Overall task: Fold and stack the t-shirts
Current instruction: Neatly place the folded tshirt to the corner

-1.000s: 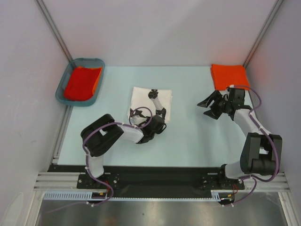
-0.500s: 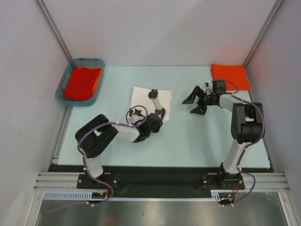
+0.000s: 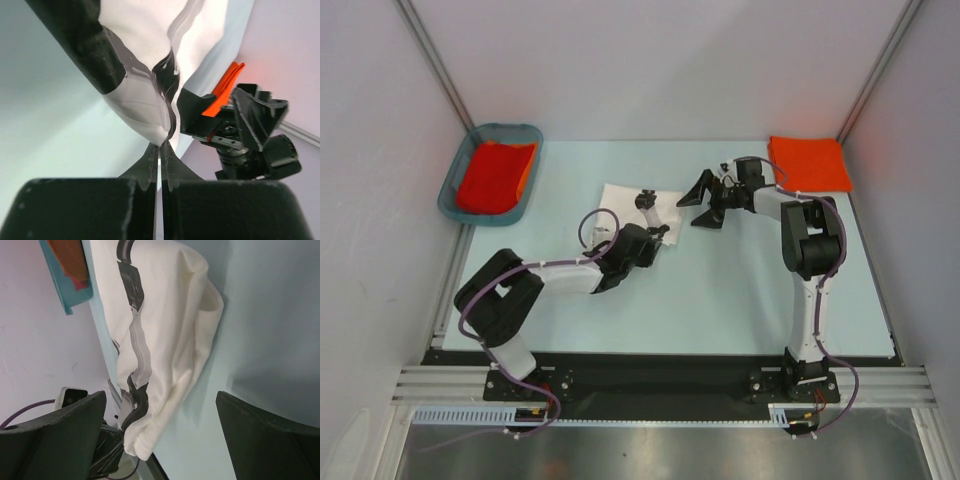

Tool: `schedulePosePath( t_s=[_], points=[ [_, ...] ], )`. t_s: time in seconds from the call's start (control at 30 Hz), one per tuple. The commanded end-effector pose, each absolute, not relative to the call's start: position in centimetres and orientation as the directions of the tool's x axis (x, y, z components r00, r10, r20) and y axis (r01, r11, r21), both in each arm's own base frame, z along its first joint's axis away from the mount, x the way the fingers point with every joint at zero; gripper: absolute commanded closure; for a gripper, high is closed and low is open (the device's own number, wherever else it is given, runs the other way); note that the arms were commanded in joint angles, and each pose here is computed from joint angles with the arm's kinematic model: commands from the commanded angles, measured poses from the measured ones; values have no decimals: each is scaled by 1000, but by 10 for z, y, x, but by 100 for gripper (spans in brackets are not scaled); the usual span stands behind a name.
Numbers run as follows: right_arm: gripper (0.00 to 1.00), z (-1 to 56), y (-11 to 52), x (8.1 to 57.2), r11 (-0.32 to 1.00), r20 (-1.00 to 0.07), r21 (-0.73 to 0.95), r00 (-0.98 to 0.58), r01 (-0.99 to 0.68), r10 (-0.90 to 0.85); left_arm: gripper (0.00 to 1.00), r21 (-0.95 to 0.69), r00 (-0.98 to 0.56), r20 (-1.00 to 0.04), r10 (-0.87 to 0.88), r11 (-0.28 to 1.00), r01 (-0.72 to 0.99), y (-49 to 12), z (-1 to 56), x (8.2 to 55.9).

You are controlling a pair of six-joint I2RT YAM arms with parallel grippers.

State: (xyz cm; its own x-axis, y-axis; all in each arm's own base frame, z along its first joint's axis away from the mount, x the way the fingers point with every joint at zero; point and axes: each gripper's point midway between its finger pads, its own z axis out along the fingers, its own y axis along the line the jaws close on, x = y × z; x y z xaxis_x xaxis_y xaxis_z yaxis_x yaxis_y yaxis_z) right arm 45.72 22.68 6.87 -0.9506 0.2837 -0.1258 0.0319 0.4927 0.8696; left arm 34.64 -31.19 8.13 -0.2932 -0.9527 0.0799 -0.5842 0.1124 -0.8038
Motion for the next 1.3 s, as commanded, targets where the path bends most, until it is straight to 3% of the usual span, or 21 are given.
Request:
schedulePosePath(
  t_s=[0.0,0.3,0.73,0.83,0.93,0.97,1.0,1.03,1.1,1.13,1.2,1.27],
  points=[
    [0,75,239,460,470,-96,881,-950,57,297,100,-849,-309,95,-946,85,-522,-309,124,356],
    [10,47,268,457,453,38,865,-929,215,369,100,-856,-311,93,-946,83,-510,-299,135,358],
    [25,29,262,497,468,-20,844,-855,264,519,100,-859,-326,109,-939,76,-507,-295,136,352],
    [39,26,262,501,446,-4,851,-844,278,536,100,-858,-332,110,-937,79,-508,-294,135,350],
    [70,23,260,505,463,-42,850,-844,252,535,98,-858,-361,121,-925,85,-507,-297,134,344],
    [87,24,258,507,490,-85,844,-847,219,525,95,-852,-383,125,-915,99,-515,-299,131,338],
    [97,22,252,509,511,-110,833,-839,215,532,84,-851,-404,115,-907,121,-512,-299,129,334],
    [100,21,250,508,525,-119,824,-842,211,526,78,-857,-422,116,-899,124,-500,-298,135,329],
    [100,30,238,510,607,-234,785,-846,126,479,63,-859,-498,54,-865,215,-465,-293,131,314],
    [100,28,230,499,653,-237,745,-863,134,446,60,-830,-538,9,-843,294,-474,-289,122,302],
    [100,36,209,489,761,-339,646,-872,58,354,55,-814,-647,-120,-753,447,-370,-285,134,286],
    [100,43,193,484,822,-391,569,-875,15,286,55,-751,-709,-235,-664,587,-301,-267,132,266]
  ],
)
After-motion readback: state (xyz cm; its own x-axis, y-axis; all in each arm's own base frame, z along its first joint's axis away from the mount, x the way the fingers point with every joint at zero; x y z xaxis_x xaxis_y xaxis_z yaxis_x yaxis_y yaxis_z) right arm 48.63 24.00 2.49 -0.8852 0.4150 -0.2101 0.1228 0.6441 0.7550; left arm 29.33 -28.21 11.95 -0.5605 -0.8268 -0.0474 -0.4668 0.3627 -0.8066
